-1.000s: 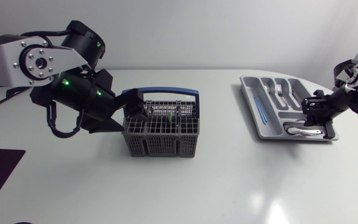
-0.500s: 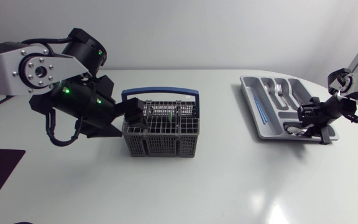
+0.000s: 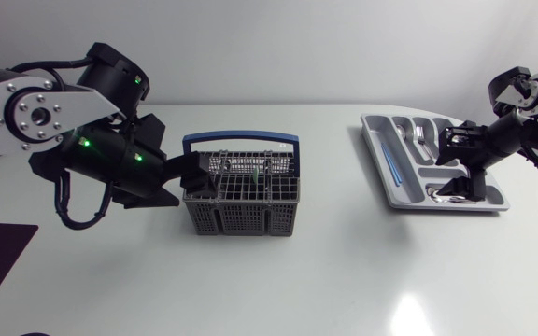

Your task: Unload the cutlery basket into the drawer organizer.

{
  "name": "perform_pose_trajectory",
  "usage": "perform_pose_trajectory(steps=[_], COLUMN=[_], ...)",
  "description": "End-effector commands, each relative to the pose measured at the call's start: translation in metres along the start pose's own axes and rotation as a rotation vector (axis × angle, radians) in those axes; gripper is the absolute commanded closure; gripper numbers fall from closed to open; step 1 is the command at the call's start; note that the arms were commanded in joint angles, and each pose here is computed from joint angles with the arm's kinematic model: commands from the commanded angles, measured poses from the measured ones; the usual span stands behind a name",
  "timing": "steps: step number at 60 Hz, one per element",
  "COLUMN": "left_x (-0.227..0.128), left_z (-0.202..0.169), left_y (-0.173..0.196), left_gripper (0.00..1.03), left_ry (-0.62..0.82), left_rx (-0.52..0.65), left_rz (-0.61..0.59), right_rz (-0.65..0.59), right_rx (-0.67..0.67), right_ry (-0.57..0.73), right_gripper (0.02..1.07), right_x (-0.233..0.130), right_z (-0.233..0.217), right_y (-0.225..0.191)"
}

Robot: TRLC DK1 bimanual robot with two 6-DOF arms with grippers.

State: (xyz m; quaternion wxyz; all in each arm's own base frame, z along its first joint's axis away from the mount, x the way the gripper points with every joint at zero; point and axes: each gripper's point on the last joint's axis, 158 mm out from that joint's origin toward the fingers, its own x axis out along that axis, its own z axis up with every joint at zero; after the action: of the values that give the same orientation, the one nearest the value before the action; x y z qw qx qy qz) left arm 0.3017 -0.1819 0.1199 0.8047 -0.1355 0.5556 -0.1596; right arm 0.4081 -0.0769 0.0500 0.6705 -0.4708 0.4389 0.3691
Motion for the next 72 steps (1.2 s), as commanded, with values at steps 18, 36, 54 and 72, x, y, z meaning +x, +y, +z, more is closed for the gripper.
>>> perform_pose_trajectory(steps=[18, 36, 54, 72], left_x=[0.004, 0.004, 0.006, 0.007], left_z=[-0.012, -0.012, -0.011, -0.005], left_y=[0.013, 0.019, 0.022, 0.021], left_gripper=[0.05, 0.05, 0.05, 0.05], left_ry=[-0.005, -0.017, -0.031, -0.055], left_rx=[0.045, 0.057, 0.059, 0.068], left_rz=[0.013, 0.016, 0.014, 0.007], right_rz=[0.042, 0.094, 0.278, 0.296], right_rx=[0.088, 0.23, 0.412, 0.499], right_ry=[-0.201, -0.324, -0.404, -0.469], right_gripper=[0.06, 0.06, 0.06, 0.07], right_x=[-0.045, -0.067, -0.084, -0.103], right_z=[0.144, 0.24, 0.3, 0.336], right_y=[0.059, 0.087, 0.099, 0.109])
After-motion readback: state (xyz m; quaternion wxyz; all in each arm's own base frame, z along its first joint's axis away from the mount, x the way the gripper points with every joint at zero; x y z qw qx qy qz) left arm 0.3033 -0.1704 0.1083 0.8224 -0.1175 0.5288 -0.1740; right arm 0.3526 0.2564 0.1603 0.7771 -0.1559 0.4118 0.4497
